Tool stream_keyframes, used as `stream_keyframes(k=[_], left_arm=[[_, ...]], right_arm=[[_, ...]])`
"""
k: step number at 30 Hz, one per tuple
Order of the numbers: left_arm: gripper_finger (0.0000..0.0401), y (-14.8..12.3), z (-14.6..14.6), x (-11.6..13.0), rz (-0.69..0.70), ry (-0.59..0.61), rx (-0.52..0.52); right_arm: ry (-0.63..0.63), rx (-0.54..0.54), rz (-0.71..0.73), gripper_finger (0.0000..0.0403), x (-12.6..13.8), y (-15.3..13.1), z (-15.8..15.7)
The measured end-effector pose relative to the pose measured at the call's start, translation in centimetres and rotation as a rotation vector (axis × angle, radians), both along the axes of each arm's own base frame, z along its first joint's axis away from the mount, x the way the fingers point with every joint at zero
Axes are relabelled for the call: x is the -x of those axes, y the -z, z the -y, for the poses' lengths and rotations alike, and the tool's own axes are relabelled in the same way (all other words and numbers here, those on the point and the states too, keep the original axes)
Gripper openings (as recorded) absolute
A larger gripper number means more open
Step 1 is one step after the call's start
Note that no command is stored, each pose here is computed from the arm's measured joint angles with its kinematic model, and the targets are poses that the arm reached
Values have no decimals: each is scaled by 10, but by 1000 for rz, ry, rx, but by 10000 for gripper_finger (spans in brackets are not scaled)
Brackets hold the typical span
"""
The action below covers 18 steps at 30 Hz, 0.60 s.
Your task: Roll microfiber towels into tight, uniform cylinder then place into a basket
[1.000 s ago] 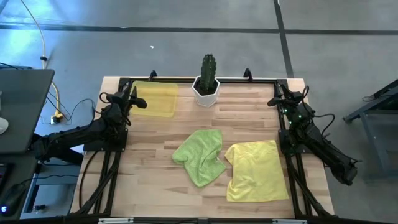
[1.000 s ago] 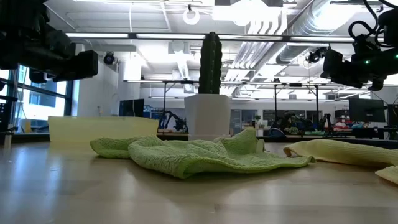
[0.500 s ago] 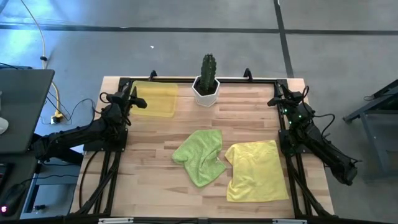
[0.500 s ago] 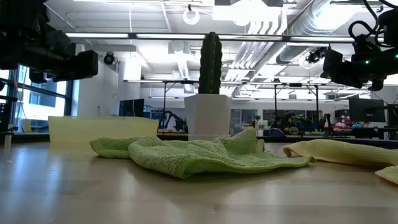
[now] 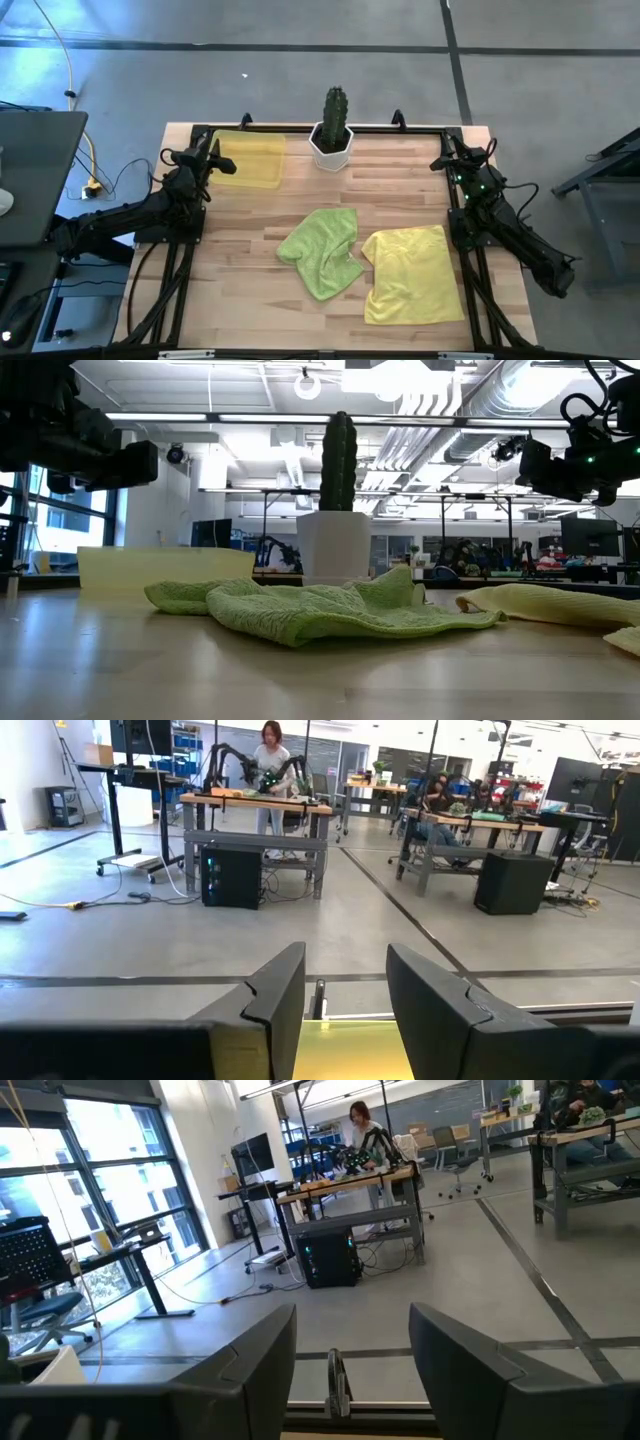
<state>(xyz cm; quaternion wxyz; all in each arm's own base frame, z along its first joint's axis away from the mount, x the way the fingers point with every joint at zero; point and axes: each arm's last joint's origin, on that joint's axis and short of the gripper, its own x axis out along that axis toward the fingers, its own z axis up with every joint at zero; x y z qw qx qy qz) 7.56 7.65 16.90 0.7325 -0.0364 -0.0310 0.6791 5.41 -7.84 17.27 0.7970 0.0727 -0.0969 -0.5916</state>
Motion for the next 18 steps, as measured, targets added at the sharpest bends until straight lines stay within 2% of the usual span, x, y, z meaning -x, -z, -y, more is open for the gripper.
stream_keyframes(k=[8, 14, 18], left_arm=[[131, 0, 0, 0, 15, 1, 1], [131, 0, 0, 0, 213, 8, 17], [131, 0, 0, -3, 294, 87, 36]], right_arm=[[-1, 0, 0, 188, 0, 0, 0], [0, 0, 0, 188, 0, 0, 0], [-1, 0, 0, 188, 0, 0, 0]])
